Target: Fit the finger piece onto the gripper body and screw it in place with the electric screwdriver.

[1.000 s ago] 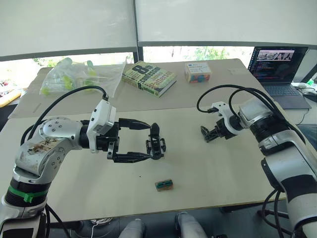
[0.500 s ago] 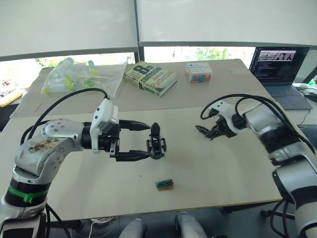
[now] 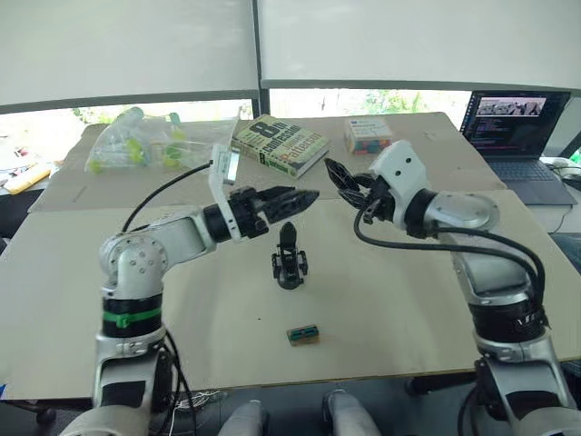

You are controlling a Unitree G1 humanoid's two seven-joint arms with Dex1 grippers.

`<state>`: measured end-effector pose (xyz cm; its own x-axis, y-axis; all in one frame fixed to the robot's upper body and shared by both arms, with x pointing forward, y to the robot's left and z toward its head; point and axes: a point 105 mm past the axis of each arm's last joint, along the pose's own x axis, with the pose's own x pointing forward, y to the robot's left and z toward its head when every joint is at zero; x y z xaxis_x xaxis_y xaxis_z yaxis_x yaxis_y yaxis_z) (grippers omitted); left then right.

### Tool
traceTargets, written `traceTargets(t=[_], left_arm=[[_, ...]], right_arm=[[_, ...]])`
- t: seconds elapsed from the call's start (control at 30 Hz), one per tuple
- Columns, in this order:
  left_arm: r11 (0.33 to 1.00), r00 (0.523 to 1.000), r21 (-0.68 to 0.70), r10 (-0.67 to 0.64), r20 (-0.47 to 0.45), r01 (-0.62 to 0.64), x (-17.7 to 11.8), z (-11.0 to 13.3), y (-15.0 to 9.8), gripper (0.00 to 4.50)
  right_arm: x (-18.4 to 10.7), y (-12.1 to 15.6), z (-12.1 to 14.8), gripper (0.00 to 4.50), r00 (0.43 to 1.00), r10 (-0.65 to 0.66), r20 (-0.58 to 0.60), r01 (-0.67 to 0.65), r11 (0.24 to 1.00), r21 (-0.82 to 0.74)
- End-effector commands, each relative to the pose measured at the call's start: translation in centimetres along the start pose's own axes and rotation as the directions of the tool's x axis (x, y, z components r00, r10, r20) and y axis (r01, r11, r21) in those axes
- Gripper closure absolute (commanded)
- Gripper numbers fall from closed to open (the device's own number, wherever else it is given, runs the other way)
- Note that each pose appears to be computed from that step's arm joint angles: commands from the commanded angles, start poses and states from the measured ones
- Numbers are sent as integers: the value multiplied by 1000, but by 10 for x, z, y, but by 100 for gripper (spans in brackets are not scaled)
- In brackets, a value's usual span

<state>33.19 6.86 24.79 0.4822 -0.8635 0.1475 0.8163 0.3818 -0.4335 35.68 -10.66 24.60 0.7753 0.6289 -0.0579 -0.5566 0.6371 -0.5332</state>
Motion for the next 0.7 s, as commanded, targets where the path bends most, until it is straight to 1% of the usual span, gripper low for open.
traceTargets(t=[0.03,0.1,0.2,0.3,0.37,0.4,0.53,0.7], left_arm=[[1000,995,15,12,104,-13,9,17,0,0],[1000,989,-6,8,150,-7,13,20,-2,0],[1000,984,14,-17,179,15,16,20,-8,0],[999,980,27,-28,198,23,18,24,-11,83],[999,981,34,-32,194,26,19,24,-11,171],[999,981,36,-31,192,24,20,25,-11,178],[999,981,47,-34,193,25,21,24,-16,178],[998,975,41,-46,217,38,23,28,-26,178]], right_arm=[[-6,6,25,338,993,-38,112,42,999,-31],[-8,13,27,338,991,-36,132,38,999,-13],[-11,27,34,338,985,3,173,-9,999,37],[-13,34,40,338,979,31,202,-51,995,91],[-14,36,42,338,977,44,210,-70,991,116],[-14,37,42,338,976,49,213,-78,989,126],[-14,39,43,338,974,62,218,-95,985,143],[-13,41,39,338,975,70,211,-103,984,146]])
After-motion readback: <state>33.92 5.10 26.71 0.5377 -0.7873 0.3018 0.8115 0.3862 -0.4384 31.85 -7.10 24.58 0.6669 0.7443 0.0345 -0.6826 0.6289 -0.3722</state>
